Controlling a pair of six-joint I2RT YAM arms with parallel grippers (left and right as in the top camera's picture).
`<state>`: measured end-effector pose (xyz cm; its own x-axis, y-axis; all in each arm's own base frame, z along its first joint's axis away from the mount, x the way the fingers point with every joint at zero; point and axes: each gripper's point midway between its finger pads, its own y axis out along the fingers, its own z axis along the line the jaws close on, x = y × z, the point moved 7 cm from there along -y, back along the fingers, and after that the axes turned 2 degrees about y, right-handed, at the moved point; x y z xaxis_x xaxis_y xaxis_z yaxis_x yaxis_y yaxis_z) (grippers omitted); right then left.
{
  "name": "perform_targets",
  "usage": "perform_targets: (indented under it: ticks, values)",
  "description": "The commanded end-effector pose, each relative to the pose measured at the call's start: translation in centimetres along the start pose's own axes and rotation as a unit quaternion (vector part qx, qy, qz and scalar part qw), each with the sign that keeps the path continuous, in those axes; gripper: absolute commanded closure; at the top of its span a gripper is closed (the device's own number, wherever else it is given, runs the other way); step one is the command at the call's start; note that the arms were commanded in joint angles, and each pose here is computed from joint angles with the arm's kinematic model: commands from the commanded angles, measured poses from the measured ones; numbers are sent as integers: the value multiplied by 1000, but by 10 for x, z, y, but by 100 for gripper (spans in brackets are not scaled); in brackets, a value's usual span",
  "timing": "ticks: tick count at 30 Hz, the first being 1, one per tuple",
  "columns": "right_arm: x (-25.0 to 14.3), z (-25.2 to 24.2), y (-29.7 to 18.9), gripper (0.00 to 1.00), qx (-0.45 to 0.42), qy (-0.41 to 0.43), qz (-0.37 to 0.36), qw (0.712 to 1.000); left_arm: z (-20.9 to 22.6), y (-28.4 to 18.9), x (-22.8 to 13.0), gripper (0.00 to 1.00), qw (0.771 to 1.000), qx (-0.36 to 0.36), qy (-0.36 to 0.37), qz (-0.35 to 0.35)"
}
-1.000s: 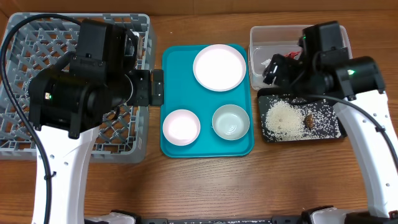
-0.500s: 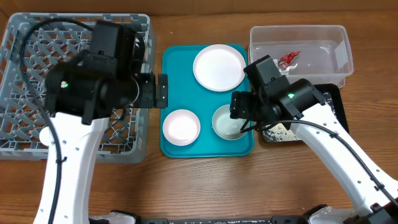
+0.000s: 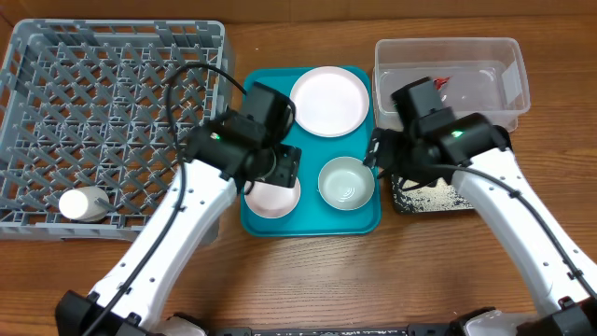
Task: Sort waste into correct bins and load items into the dishwasher
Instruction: 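Move the left gripper back over the pink bowl on the teal tray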
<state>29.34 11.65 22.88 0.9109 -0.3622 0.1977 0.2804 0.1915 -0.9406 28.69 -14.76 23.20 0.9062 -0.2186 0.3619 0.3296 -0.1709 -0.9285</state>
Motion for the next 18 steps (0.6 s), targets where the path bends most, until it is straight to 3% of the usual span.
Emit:
perform_targets:
  ticks: [1,9,13,15,18]
  values:
    - [9,-8,-7,10,26,28,3,999,1,20,-7,42,1000,4,-4,-3]
    - [12,-13,-7,9,25,29,3,999,-1,54,-13,46,1000,-18,-4,-11]
    - [12,-13,-7,7,25,29,4,999,2,60,-17,58,1000,7,-13,2]
    - [11,-14,-7,7,22,30,7,999,14,62,-20,52,998,49,-48,9]
    - [10,-15,-7,7,18,31,11,999,15,66,-16,48,998,33,-56,7]
